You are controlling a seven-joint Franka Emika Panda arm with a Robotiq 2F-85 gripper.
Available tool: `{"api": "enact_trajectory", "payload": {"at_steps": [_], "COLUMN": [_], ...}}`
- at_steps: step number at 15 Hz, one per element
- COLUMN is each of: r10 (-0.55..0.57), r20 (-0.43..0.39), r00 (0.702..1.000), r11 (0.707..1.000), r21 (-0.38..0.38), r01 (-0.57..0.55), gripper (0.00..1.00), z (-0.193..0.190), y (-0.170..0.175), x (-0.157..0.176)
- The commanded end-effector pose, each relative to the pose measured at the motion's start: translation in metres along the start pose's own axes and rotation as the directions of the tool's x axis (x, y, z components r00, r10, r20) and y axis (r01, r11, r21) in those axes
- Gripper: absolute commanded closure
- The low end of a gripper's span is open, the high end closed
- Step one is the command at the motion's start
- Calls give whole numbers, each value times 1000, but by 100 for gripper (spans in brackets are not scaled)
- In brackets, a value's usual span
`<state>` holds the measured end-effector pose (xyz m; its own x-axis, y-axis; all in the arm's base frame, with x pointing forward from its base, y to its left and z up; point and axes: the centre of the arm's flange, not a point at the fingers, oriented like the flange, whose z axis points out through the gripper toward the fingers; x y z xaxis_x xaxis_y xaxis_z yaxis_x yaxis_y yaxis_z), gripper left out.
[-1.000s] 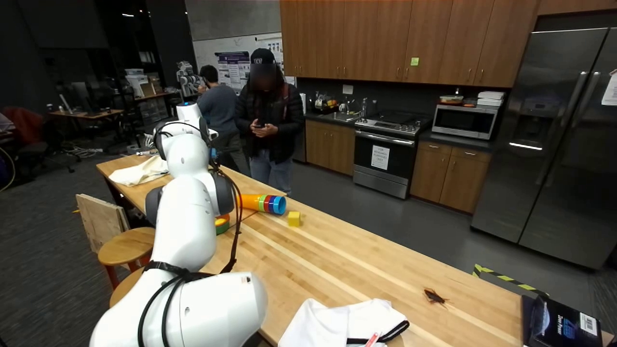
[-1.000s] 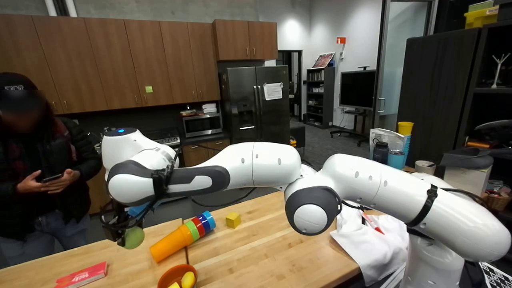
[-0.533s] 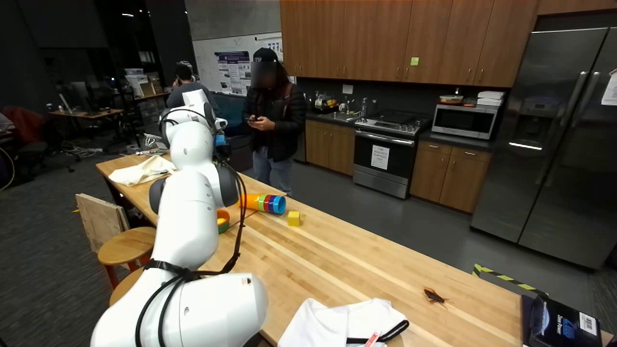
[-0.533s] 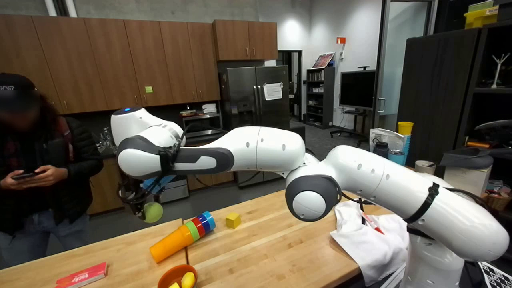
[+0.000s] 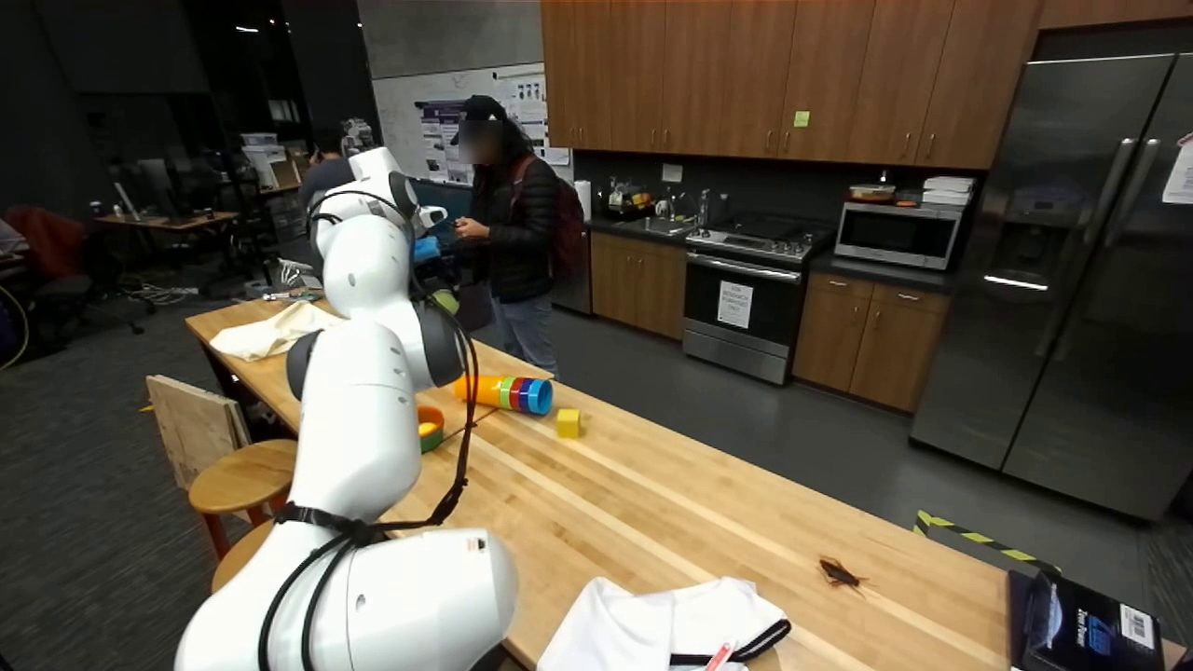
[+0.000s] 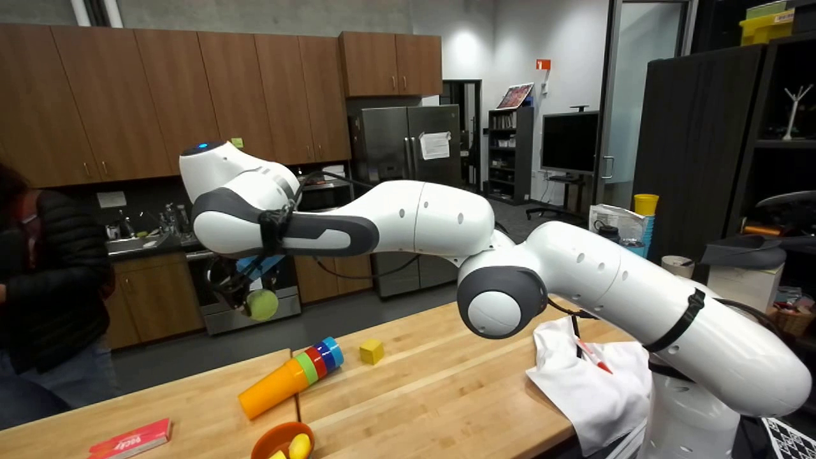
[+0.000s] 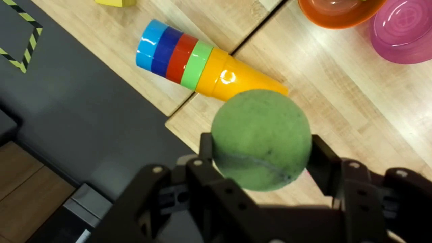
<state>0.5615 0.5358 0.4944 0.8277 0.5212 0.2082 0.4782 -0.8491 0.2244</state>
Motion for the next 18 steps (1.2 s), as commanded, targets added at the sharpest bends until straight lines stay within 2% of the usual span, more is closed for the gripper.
{"api": "enact_trajectory", "payload": {"at_steps": [1,5,8,9,12,15,18], "r10": [82,151,174,216,251,297,317], "r20": [-29,-78,-54,-174,-294,-407,-469], "r00": [996,985,983,961,922,864,824], "r11": [997,987,979,976,966,942,922], "r21": [-15,74,120,39,9,-25,-49], "r01": [-82,-146,-167,-212,-260,-335,-383], "gripper": [58,58,58,58,58,58,58], "z": [-1,19,32,56,92,142,182], "y": [15,-9,-23,-75,-110,-153,-186], "x": [-57,-40,-37,56,65,66,59]}}
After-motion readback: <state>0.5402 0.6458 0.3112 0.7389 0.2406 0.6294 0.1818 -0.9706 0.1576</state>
